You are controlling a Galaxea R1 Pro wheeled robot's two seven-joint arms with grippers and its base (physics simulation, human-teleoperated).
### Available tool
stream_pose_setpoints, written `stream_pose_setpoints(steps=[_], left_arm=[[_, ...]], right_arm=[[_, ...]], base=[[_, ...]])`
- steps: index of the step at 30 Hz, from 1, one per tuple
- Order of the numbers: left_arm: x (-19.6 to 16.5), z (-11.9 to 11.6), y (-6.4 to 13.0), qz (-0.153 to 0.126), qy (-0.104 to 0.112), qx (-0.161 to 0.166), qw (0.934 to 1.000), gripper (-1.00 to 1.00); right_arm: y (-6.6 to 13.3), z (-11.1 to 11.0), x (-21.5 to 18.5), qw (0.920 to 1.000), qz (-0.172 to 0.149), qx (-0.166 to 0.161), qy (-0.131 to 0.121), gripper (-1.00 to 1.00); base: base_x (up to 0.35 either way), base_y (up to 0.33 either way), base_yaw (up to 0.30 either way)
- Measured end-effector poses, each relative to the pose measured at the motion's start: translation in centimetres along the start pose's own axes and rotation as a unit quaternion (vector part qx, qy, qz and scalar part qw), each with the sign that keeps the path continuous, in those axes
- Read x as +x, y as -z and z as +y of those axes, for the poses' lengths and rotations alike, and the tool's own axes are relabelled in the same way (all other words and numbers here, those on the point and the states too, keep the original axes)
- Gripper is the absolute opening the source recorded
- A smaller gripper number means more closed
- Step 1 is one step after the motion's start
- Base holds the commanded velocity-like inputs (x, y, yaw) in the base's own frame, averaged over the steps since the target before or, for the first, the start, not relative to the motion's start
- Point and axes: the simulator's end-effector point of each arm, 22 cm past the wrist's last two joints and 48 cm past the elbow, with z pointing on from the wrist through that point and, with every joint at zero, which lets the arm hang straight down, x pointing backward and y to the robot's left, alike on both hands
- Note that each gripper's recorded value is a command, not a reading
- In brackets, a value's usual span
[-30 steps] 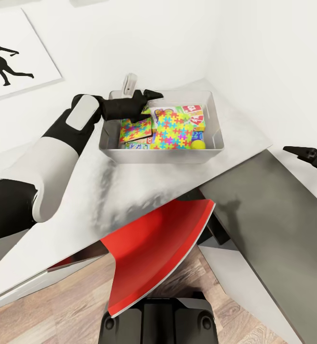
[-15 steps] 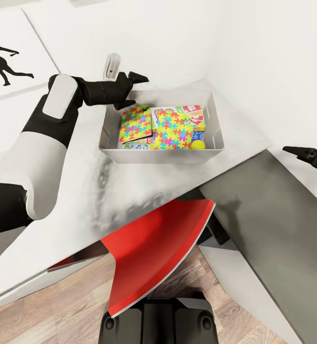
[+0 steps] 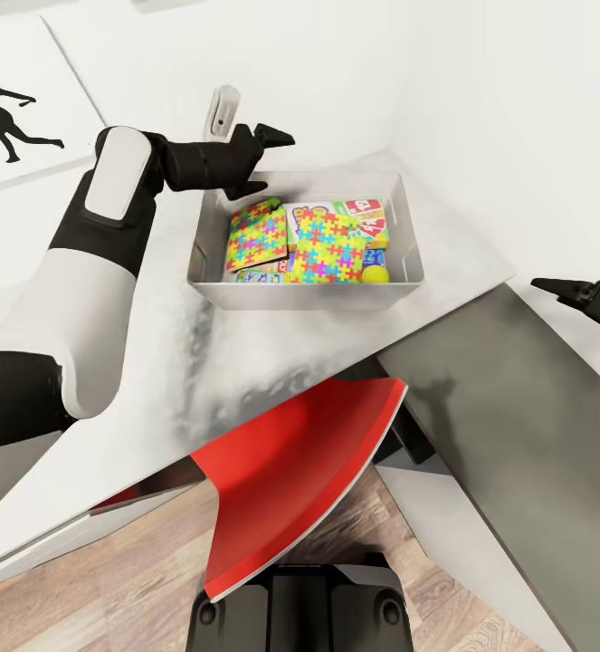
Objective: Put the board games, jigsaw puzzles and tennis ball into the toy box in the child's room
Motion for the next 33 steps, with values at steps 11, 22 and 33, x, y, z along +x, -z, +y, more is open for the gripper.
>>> stream_pose_setpoints(steps=[11, 22, 33], left_arm=[[0.5, -1.5, -0.4, 0.003, -0.007, 0.014, 0.9999, 1.00], [0.6, -2.6, -0.1, -0.001, -0.008, 0.031, 0.9995, 1.00], [0.6, -3.2, 0.1, -0.001, -0.006, 0.040, 0.9992, 1.00]], right_arm=[[-0.1, 0.0, 0.1, 1.0000, 0.000, -0.001, -0.001, 1.00], [-0.1, 0.0, 0.0, 1.0000, 0.000, -0.001, -0.001, 1.00], [0.1, 0.3, -0.1, 1.0000, -0.001, -0.005, -0.001, 1.00]], base=[[-0.097, 0.000, 0.000], [-0.276, 0.000, 0.000], [-0.317, 0.000, -0.031]])
